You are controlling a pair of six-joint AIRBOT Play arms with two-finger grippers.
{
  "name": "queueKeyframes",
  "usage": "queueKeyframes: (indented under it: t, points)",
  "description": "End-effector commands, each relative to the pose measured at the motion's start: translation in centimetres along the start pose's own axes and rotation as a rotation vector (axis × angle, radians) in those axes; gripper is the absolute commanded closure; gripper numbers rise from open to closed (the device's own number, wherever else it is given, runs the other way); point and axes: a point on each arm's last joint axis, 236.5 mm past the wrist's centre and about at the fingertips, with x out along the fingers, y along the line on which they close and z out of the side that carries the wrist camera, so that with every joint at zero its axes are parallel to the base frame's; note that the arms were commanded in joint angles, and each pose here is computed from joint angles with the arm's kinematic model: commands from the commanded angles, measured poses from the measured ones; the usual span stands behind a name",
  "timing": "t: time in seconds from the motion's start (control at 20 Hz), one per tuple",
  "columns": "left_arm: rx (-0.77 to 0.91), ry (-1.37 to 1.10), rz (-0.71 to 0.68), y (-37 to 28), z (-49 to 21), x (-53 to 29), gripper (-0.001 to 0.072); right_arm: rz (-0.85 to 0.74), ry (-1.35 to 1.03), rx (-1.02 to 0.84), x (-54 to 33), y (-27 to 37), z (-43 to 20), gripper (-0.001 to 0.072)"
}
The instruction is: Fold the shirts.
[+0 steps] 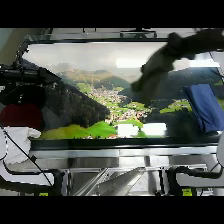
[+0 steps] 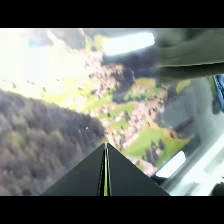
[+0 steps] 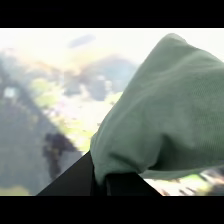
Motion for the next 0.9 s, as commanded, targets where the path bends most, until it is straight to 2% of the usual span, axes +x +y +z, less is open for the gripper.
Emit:
queueKeyframes:
  t: [0.0, 0.2, 0.3, 0.4, 0.5, 0.6, 0.7, 0.85]
  points:
    - [-0.030, 0.047, -0.024, -0.5, -1.1, 0.0, 0.0690, -0.194, -0.075, 0.139, -8.5, -7.4, -0.3, 0.0697]
    - [-0.054, 0.053, -0.027, -0.6, -1.2, 0.0, 0.0691, -0.321, -0.218, 0.245, -13.2, -16.0, 2.1, 0.0696]
    - [-0.054, 0.050, -0.025, -0.6, -1.2, 0.0, 0.0690, -0.362, -0.300, 0.228, -13.1, -21.2, 4.8, 0.0696]
    - [-0.054, 0.032, -0.016, -0.3, -0.8, 0.0, 0.0690, -0.315, -0.444, 0.173, -13.3, -23.9, 8.8, 0.0696]
    - [-0.054, 0.015, -0.008, -0.1, -0.4, 0.0, 0.0691, -0.165, -0.656, 0.135, -16.0, -22.9, 13.6, 0.0696]
    - [-0.054, -0.009, 0.005, 0.2, 0.2, 0.0, 0.0691, -0.153, -0.767, 0.144, -18.9, -24.1, 15.3, 0.0696]
    - [-0.054, -0.022, 0.012, 0.4, 0.5, 0.0, 0.0690, -0.219, -0.680, 0.195, -18.6, -27.5, 12.8, 0.0695]
    - [-0.041, -0.015, 0.008, -0.2, 0.5, 0.7, 0.0691, -0.246, -0.357, 0.430, -13.9, -33.4, 4.3, 0.0696]
